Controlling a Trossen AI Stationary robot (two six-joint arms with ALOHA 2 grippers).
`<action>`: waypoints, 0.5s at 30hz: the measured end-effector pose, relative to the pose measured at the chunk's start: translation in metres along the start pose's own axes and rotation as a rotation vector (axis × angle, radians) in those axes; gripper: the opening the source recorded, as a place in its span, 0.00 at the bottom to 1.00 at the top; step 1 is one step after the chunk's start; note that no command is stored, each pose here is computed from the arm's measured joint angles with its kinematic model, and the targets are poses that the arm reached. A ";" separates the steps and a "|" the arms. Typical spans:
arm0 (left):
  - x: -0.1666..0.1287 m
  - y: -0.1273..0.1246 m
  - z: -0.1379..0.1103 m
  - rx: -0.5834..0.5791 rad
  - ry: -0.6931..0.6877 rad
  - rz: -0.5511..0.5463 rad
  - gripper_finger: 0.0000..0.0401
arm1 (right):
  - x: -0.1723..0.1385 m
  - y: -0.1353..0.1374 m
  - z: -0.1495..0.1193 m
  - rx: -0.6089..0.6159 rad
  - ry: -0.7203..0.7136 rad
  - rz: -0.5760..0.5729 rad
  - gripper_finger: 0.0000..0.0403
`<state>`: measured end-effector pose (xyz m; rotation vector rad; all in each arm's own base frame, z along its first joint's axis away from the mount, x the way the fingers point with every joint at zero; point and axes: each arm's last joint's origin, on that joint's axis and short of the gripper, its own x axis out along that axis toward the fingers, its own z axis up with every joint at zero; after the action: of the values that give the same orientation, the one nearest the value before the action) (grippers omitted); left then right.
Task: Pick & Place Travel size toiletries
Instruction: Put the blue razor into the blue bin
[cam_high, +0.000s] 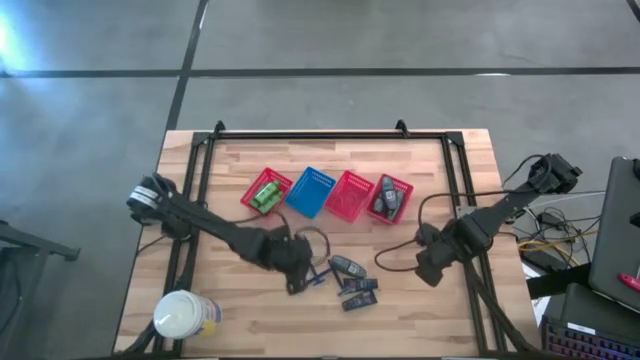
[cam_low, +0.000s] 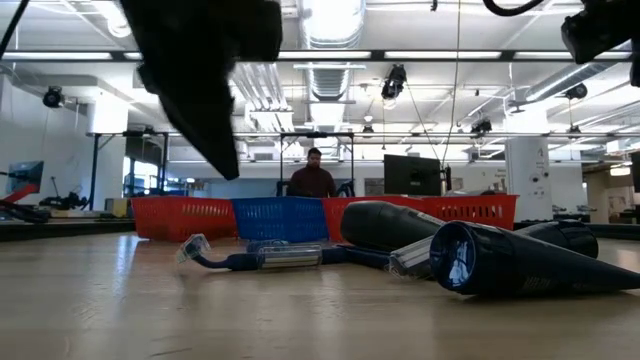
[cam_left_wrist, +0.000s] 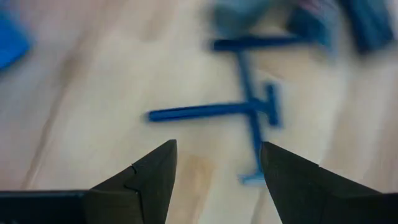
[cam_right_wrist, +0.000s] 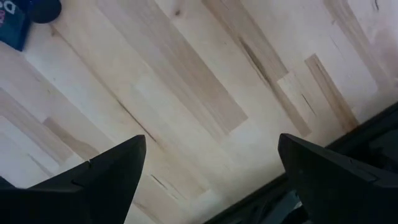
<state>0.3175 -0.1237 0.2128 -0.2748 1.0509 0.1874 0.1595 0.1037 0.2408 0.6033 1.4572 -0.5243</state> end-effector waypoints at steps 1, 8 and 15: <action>0.001 -0.006 -0.001 0.118 0.002 -0.012 0.58 | 0.000 0.000 0.000 -0.008 -0.001 0.003 0.90; 0.007 -0.030 0.011 0.735 -0.019 -0.029 0.58 | 0.000 0.002 0.001 -0.040 -0.006 0.017 0.90; 0.025 -0.014 0.031 1.000 0.059 -0.065 0.58 | 0.000 0.003 0.001 -0.020 -0.004 0.037 0.90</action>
<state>0.3590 -0.1268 0.2073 0.5924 1.0740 -0.4113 0.1625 0.1057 0.2406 0.6127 1.4430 -0.4812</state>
